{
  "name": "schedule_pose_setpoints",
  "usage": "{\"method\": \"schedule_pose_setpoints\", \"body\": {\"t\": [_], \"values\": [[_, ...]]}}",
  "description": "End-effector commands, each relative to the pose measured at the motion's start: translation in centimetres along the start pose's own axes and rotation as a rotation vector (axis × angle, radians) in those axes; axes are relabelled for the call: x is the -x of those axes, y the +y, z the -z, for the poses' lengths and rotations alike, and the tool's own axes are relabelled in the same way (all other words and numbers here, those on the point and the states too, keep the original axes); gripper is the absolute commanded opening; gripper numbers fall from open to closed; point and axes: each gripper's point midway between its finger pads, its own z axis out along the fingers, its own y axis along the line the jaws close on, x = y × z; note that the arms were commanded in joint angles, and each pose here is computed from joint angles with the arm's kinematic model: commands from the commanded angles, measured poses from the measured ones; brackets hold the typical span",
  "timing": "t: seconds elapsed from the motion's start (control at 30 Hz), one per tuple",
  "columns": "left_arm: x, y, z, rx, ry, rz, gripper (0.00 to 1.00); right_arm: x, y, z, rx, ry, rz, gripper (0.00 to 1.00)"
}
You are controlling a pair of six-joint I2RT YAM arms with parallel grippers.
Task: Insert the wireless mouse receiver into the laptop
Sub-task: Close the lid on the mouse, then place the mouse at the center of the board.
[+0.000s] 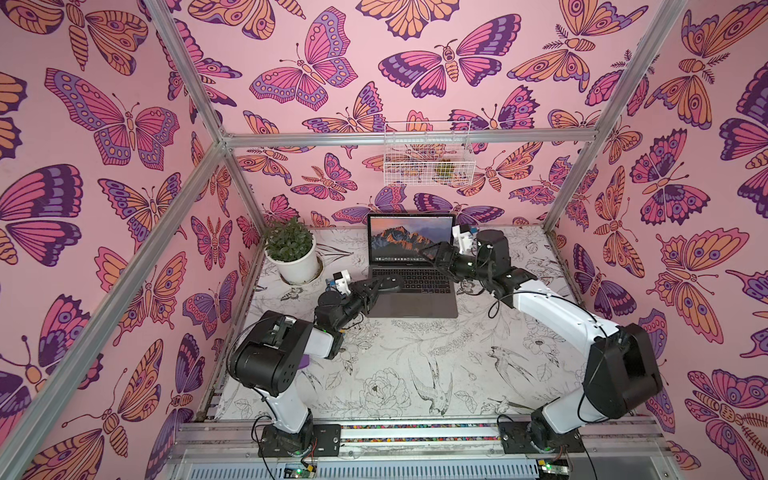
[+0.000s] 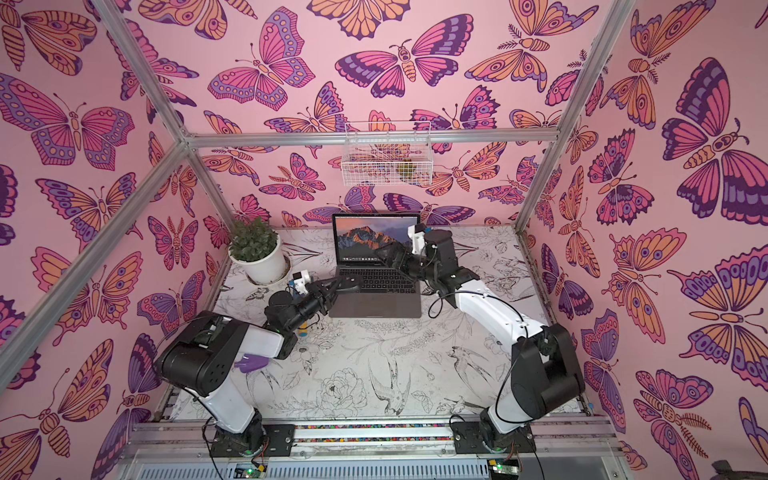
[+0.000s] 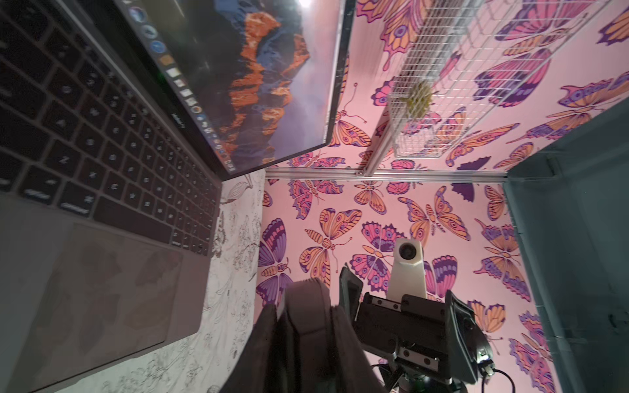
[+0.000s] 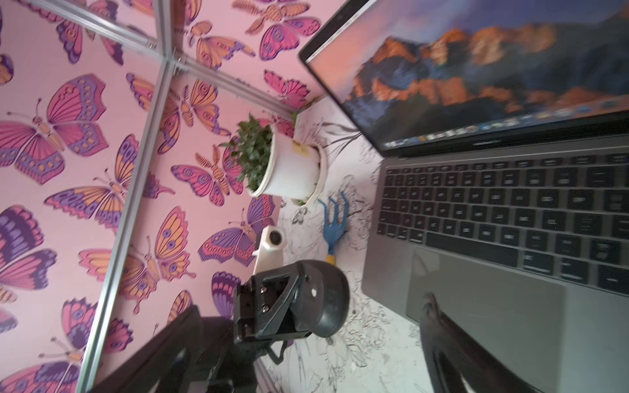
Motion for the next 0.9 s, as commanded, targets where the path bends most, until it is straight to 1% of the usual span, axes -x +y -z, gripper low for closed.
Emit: {"method": "schedule_pose_setpoints", "body": {"t": [0.0,0.07,0.13,0.23,0.33,0.4,0.47,0.6,0.7,0.77,0.87], "values": [[-0.9,1.7,0.6,0.094,0.003,-0.068,0.00,2.4,-0.9,2.8,-0.085,-0.116,0.010,0.99],[-1.7,2.8,1.0,0.195,0.014,-0.124,0.00,2.6,-2.3,4.3,-0.158,-0.140,0.048,0.99],[-2.6,3.5,1.3,0.317,0.034,-0.207,0.00,3.1,-4.1,5.9,-0.217,-0.196,0.027,0.99],[-4.1,3.4,1.8,0.467,0.090,-0.348,0.00,4.0,-6.5,7.8,-0.169,-0.238,-0.097,0.99],[-5.4,3.8,3.2,0.681,0.132,-0.552,0.00,4.6,-9.0,9.4,-0.170,-0.255,-0.149,0.99],[-6.4,4.0,4.4,0.840,0.170,-0.719,0.00,4.5,-10.6,10.4,-0.216,-0.280,-0.172,0.99],[-7.0,4.4,5.4,0.972,0.211,-0.858,0.00,4.4,-11.9,11.4,-0.269,-0.325,-0.181,0.99],[-8.7,5.6,6.7,1.205,0.320,-1.062,0.00,4.2,-13.0,12.7,-0.334,-0.375,-0.171,0.99],[-9.2,6.2,7.6,1.351,0.347,-1.184,0.00,4.0,-13.6,13.7,-0.405,-0.379,-0.157,0.99],[-9.9,7.1,7.7,1.417,0.387,-1.230,0.00,3.6,-14.1,14.3,-0.459,-0.369,-0.146,0.99],[-10.7,8.3,7.6,1.494,0.433,-1.280,0.00,3.5,-14.1,14.7,-0.494,-0.348,-0.124,0.99]]}}
